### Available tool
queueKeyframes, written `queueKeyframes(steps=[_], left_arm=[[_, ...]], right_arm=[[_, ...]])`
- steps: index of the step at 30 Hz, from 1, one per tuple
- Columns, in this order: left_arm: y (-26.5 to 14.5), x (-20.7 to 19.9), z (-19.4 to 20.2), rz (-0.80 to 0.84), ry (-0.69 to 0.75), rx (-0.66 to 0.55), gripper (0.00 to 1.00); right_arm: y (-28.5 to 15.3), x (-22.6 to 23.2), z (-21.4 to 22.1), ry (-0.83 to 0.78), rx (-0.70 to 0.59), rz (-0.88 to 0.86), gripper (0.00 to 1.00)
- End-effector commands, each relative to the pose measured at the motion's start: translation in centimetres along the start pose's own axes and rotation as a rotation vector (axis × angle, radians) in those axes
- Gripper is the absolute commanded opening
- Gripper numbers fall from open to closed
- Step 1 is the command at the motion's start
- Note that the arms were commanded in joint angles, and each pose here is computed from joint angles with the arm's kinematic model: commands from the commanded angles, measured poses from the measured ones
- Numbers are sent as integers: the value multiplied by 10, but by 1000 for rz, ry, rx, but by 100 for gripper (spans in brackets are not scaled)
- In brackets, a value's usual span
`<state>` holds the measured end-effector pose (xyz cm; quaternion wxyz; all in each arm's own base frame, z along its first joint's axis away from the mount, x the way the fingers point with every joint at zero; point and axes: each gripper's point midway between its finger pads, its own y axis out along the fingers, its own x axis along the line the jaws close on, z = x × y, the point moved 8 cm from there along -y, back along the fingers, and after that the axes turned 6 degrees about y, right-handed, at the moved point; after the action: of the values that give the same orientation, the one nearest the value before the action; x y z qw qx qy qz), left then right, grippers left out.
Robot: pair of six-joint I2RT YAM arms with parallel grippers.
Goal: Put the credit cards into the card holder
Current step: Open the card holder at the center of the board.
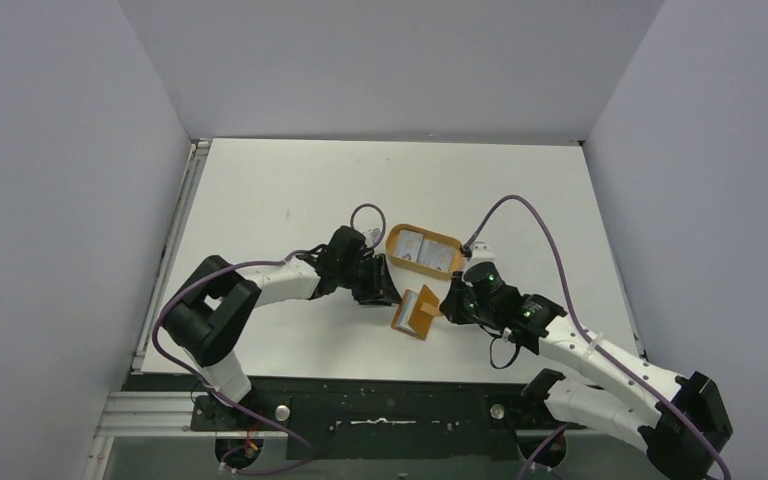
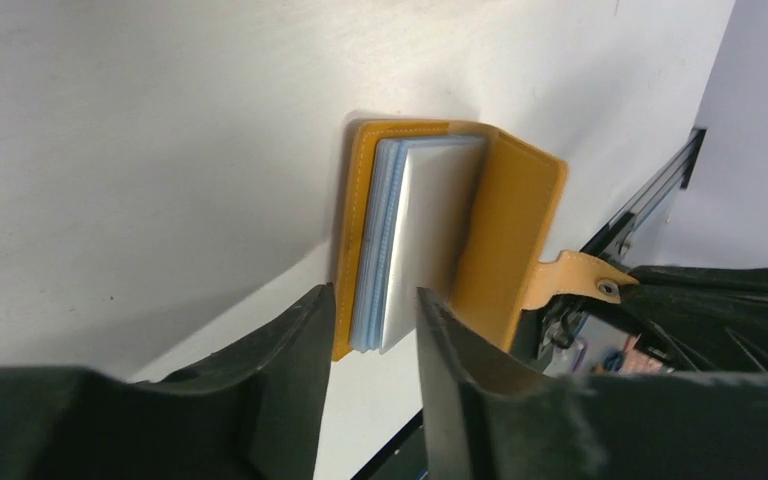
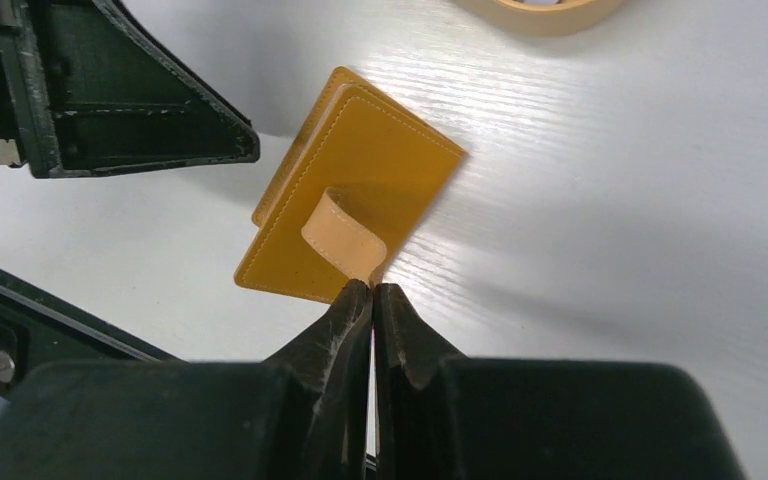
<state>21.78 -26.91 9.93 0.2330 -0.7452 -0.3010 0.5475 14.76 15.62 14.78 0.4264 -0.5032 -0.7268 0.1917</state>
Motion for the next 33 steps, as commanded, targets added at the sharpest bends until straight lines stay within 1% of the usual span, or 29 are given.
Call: queueKeyframes(steps=[1,3,5,11,21,22,23,26,28,29,30,33], left_arm=[[-5,-11,-7,50,35,-55,40],[-4,-14,-9,63,33,-54,45],[-3,-16,-11,78,31,-51,47],[0,-23,-12,102,36,-51,56],[-4,-48,-20,160,87,-77,57],[-3,-51,-22,168,92,-79,57],[-3,-52,-22,169,94,-76,57],[-1,-53,-22,171,93,-75,57],[-2,-53,-22,169,93,-79,57],[-1,-53,-22,167,92,-78,57],[-2,-54,-22,167,93,-80,57],[-3,-55,-23,165,98,-84,57]], right_arm=[[-9,-13,-6,7,-67,107,0],[-12,-21,-4,15,-69,171,0],[-13,-28,-1,24,-65,232,0],[-15,-46,11,62,-51,344,0],[1,-58,22,142,10,471,0],[3,-60,23,161,15,482,2],[5,-62,24,170,20,488,8],[4,-64,24,193,13,495,33],[-1,-64,21,197,-11,507,47],[-5,-64,18,199,-28,512,52],[-9,-64,16,201,-42,519,57],[-25,-60,5,209,-97,517,61]])
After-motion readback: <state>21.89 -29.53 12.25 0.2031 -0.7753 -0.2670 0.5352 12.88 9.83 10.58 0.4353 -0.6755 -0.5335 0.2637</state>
